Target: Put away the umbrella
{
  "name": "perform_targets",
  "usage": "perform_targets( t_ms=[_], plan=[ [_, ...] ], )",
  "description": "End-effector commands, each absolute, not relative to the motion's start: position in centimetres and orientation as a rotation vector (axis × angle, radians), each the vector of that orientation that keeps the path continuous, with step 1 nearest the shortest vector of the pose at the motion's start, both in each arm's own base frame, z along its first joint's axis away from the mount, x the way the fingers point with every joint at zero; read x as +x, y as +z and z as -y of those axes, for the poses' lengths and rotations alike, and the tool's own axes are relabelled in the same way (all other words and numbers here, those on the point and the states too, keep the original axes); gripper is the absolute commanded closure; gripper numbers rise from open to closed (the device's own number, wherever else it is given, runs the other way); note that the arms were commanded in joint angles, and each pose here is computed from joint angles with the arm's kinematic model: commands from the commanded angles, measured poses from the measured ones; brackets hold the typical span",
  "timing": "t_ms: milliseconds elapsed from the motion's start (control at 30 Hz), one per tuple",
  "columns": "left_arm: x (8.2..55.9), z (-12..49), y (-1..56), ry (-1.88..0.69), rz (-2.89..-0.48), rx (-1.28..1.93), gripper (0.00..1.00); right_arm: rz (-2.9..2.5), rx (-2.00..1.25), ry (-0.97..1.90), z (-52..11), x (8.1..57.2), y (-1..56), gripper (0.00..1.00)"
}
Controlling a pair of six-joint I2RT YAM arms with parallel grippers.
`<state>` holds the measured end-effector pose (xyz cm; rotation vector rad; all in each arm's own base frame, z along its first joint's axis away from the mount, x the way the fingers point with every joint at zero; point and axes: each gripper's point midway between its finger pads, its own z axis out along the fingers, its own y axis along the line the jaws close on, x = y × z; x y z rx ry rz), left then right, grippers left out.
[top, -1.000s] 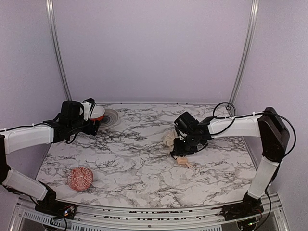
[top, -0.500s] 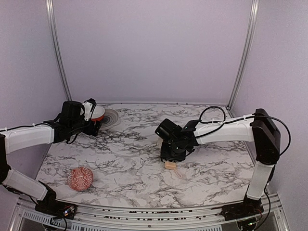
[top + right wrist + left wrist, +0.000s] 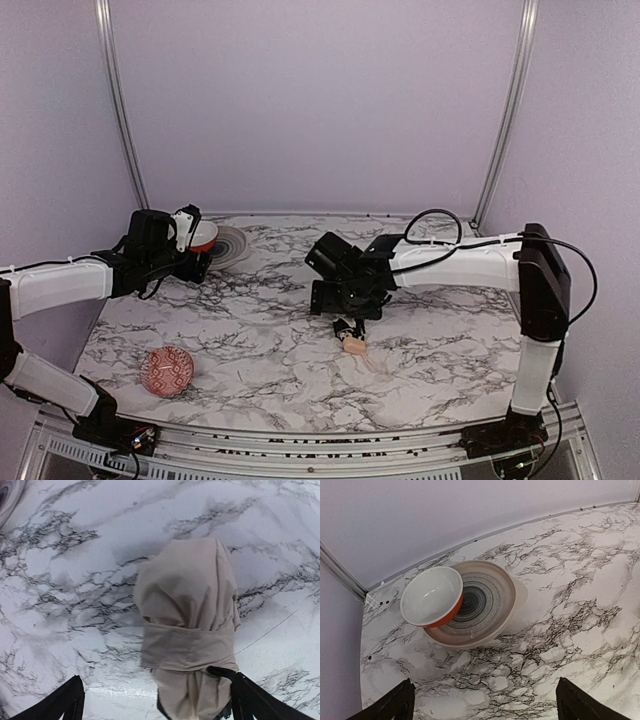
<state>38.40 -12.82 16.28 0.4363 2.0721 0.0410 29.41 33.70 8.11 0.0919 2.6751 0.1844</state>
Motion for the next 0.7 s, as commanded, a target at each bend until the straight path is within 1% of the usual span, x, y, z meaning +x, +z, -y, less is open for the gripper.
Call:
perform_targets(
  t_ms=[0,100,167,233,300,367,500,633,667],
  plan=[
    [38.3,13.0,16.1,0.039,-2.087,0.455,0.01,-2.479,-0.017,0.197,-34.6,30.9,15.6,0.00],
    [38.3,13.0,16.1,0.040,-2.086,0.455,0.01,-2.357,-0.146,0.317,-34.7,31.6,19.6,0.00],
    [38.3,12.9,16.0,0.045,-2.089,0.450,0.01,-2.282,-0.195,0.410,-33.5,32.2,21.9,0.00],
    [38.4,12.7,16.2,0.052,-2.086,0.427,0.01,-2.198,-0.170,0.520,-30.2,33.3,24.1,0.00],
    [38.4,12.3,16.3,0.064,-2.081,0.403,0.01,-2.056,-0.073,0.575,-25.5,34.6,27.2,0.00],
    [38.5,12.0,16.6,0.080,-2.068,0.381,0.01,-1.906,0.016,0.539,-20.4,35.0,29.3,0.00],
    [38.5,11.1,16.6,0.122,-2.063,0.336,0.01,-1.801,0.160,0.345,-10.9,35.1,28.9,0.00],
    [39.0,9.9,17.4,0.168,-2.020,0.249,0.01,-1.864,0.197,0.222,-5.1,36.0,25.3,0.00],
    [38.8,9.3,16.9,0.178,-2.024,0.224,0.01,-1.880,0.188,0.205,-4.7,36.2,24.5,0.00]
  ],
)
